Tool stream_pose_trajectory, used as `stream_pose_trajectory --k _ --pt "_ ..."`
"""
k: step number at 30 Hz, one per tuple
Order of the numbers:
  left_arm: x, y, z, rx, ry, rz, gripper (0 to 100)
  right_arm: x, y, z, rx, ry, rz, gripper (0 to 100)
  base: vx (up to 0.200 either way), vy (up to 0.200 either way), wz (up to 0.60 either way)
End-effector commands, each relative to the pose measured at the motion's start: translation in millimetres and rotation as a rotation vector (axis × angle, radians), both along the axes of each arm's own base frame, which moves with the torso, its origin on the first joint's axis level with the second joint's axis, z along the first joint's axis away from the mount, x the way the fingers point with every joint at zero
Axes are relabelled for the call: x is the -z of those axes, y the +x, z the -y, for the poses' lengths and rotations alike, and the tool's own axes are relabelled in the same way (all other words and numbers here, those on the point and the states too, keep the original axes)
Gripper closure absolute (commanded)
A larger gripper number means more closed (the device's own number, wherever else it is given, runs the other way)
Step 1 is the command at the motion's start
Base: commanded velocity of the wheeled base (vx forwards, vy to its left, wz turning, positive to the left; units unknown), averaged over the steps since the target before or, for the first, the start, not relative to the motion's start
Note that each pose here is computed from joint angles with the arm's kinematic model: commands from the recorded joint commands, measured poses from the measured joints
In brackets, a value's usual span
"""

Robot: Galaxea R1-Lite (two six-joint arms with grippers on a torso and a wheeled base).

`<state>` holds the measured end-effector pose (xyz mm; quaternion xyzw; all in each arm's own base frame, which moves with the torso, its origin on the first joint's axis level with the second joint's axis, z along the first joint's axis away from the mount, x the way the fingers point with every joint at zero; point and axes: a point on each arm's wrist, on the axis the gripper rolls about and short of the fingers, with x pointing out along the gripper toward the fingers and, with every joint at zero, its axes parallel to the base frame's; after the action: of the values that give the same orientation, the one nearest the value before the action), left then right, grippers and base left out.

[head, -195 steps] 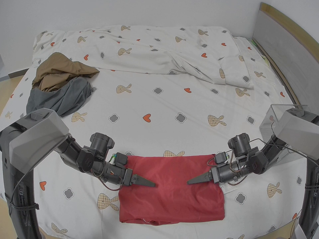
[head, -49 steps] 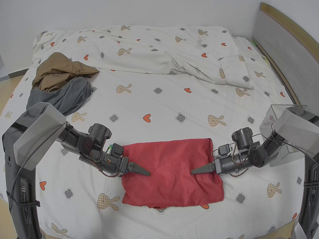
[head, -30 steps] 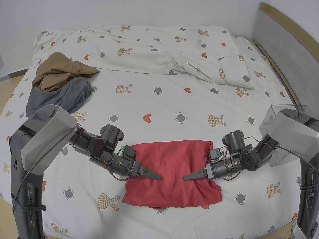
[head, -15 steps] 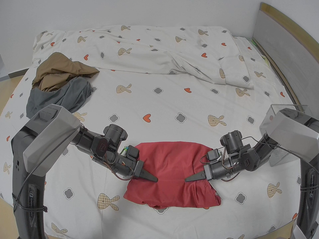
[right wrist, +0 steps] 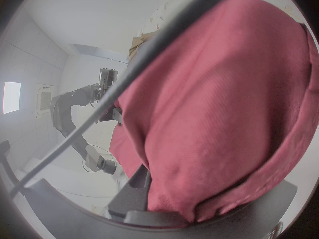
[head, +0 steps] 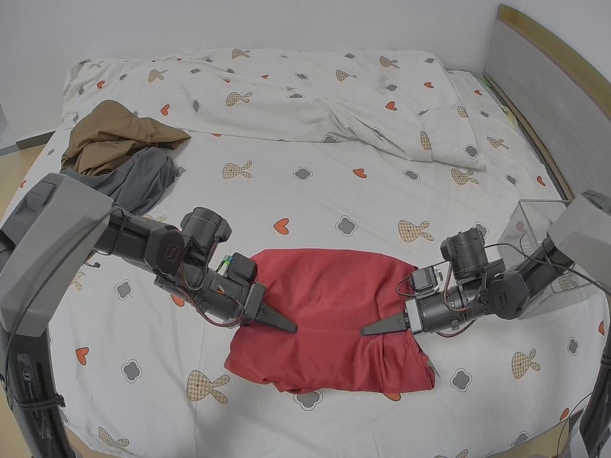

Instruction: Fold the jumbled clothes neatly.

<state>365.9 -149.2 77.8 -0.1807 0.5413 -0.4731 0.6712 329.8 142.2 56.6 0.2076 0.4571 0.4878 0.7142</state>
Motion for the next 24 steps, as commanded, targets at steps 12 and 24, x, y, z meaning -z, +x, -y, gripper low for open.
stream_pose_trajectory --k 12,24 --pt "-80.8 -29.2 -10.9 -0.088 0.108 0.046 100 -80.8 -29.9 3.3 0.056 0.097 0.056 100 0.000 0.000 0.00" --pt "-99.6 -36.4 -3.5 -0.064 0.110 0.038 100 -79.4 -31.5 -2.3 0.112 0.045 0.074 100 0.000 0.000 0.00"
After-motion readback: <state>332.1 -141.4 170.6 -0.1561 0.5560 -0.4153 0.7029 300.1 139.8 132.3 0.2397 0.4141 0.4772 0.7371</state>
